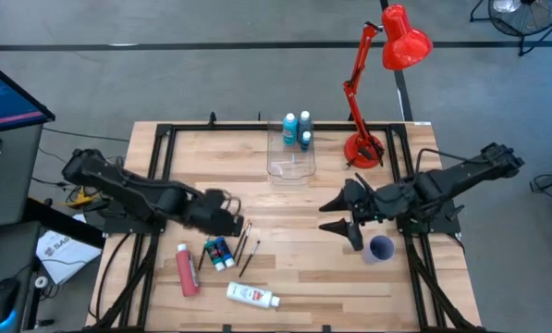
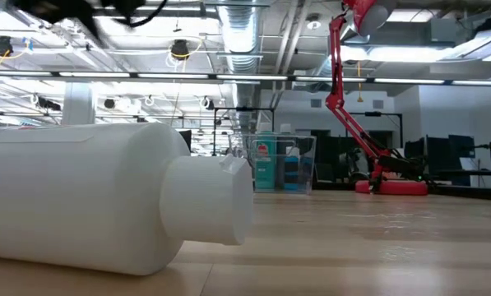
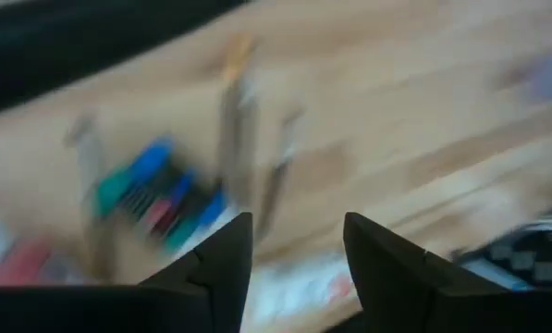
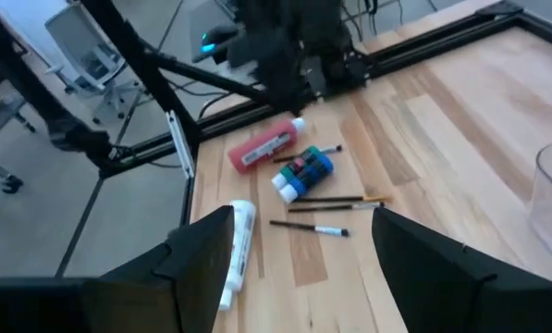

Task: Pick & Place Paint Supplies
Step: Put the red paint bottle into the transparent bin

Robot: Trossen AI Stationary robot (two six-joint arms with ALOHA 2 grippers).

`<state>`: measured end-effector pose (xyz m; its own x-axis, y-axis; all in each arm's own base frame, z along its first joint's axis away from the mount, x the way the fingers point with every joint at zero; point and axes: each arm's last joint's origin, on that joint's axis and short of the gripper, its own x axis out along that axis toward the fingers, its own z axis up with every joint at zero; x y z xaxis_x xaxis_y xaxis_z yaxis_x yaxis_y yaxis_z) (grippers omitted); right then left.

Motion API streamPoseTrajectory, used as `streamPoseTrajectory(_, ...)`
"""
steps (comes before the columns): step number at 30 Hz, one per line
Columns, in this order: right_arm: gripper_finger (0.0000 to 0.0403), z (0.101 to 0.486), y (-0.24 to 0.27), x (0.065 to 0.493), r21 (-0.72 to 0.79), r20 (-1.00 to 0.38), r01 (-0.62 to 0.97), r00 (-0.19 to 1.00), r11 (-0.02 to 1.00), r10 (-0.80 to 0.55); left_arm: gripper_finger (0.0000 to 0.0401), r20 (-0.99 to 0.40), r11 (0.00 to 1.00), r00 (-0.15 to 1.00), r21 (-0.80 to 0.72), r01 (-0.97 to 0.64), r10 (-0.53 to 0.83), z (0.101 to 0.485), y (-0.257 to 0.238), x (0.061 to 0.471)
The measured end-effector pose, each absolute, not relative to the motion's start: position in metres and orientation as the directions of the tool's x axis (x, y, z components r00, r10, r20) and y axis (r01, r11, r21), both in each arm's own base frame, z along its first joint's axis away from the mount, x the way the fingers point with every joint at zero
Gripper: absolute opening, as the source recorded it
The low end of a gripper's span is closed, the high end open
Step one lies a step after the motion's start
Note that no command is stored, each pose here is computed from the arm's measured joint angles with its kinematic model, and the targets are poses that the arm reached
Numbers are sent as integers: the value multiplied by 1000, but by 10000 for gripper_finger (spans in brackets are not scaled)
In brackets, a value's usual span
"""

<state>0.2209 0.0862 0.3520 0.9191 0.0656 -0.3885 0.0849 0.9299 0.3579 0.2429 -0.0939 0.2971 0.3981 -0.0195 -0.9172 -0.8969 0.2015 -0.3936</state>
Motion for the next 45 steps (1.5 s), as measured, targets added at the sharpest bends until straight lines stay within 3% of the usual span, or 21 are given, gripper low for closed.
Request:
streamPoseTrajectory(4,250,352,85,223,362,-386,92,921,928,59,146,-961,106,189,-213,-971,-203,284,-112,237)
streamPoseTrajectory(7,250,351,86,223,361,-391,94,918,928,59,140,-949,86,103,-134,-987,-299,278,-123,236)
streamPoseTrajectory(10,250,351,86,223,362,-390,93,919,928,60,139,-943,59,48,-71,-996,-328,272,-127,229)
streamPoseTrajectory(17,250,346,85,221,300,-437,92,898,949,52,163,-957,-148,-58,104,-983,-284,250,-119,188)
streamPoseTrajectory(22,250,340,82,218,264,-498,117,867,957,32,184,-955,-235,-30,103,-966,-296,239,-110,164)
streamPoseTrajectory(27,250,339,82,218,319,-506,155,862,935,30,200,-952,-263,75,6,-965,-297,226,-101,158)
streamPoseTrajectory(35,250,339,82,218,305,-506,146,862,941,30,220,-957,-272,37,45,-961,-289,202,-97,155)
streamPoseTrajectory(45,250,340,82,218,305,-505,145,862,941,30,249,-948,-266,70,16,-964,-312,183,-99,156)
